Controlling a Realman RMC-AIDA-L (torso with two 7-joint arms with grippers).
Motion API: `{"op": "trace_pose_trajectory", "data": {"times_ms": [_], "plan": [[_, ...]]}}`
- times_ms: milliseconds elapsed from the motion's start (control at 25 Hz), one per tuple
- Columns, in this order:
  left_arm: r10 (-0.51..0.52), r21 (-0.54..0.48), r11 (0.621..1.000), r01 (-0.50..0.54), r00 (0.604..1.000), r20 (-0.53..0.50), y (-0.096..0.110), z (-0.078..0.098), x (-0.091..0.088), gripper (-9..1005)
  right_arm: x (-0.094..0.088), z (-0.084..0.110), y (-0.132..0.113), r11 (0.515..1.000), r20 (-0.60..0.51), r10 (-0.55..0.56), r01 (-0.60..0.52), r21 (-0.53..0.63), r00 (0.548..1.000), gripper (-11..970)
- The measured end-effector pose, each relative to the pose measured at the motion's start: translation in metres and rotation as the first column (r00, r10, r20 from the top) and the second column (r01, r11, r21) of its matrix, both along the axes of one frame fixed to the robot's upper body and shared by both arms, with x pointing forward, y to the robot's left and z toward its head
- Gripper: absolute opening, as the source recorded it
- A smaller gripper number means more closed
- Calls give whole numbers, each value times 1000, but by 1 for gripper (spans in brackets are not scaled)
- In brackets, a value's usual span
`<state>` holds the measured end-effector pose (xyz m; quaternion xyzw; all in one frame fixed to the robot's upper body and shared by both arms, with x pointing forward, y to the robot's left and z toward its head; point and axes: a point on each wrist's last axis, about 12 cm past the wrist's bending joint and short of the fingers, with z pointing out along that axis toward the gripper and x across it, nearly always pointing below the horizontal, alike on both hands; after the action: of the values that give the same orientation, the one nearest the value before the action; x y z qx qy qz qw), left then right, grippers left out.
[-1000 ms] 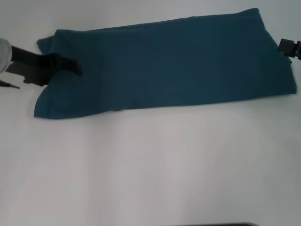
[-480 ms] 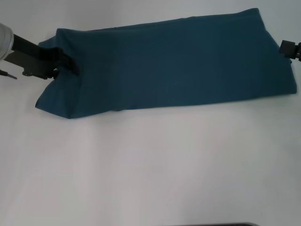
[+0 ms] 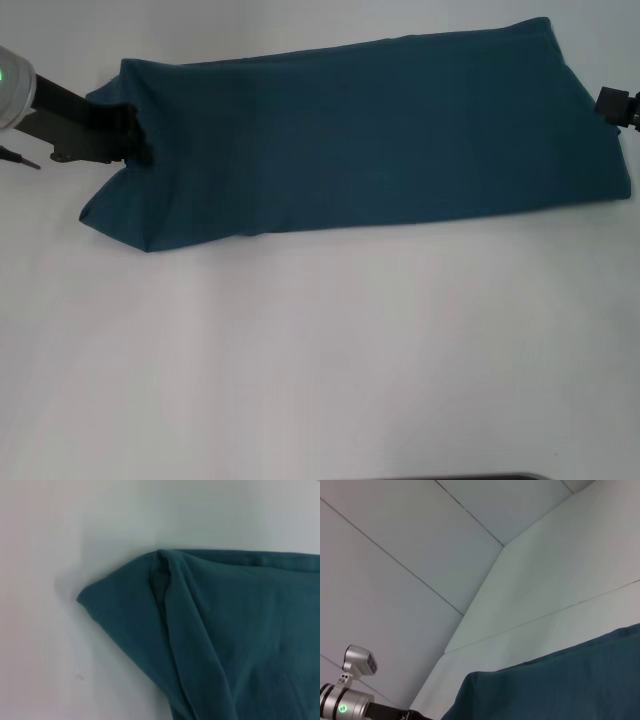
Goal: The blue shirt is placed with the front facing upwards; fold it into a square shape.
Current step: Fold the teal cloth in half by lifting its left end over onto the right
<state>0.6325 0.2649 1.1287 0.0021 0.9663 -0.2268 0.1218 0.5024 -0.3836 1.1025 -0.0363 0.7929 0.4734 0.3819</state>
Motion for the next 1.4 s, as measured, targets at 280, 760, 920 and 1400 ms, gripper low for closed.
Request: {"op": "trace_pose_trajectory", "data": {"times_ms": [280, 760, 920, 1400], "plan": [[-3, 1, 1000, 3, 1000, 18, 0, 0, -1, 77, -1, -1, -1, 1000, -3, -1, 1, 0, 1000, 897], [11, 34, 999, -13, 998, 64, 35, 32, -5, 47, -2, -1, -1, 1000, -8, -13, 13, 14, 1000, 897], [12, 39, 999, -15, 998, 68, 36, 33, -4, 47, -1, 0, -1, 1000, -8, -14, 14, 16, 1000, 897], [11, 35, 999, -13, 998, 62, 34, 29, -5, 46, 2, 2, 0, 1000, -2, -11, 11, 17, 1000, 897]]}}
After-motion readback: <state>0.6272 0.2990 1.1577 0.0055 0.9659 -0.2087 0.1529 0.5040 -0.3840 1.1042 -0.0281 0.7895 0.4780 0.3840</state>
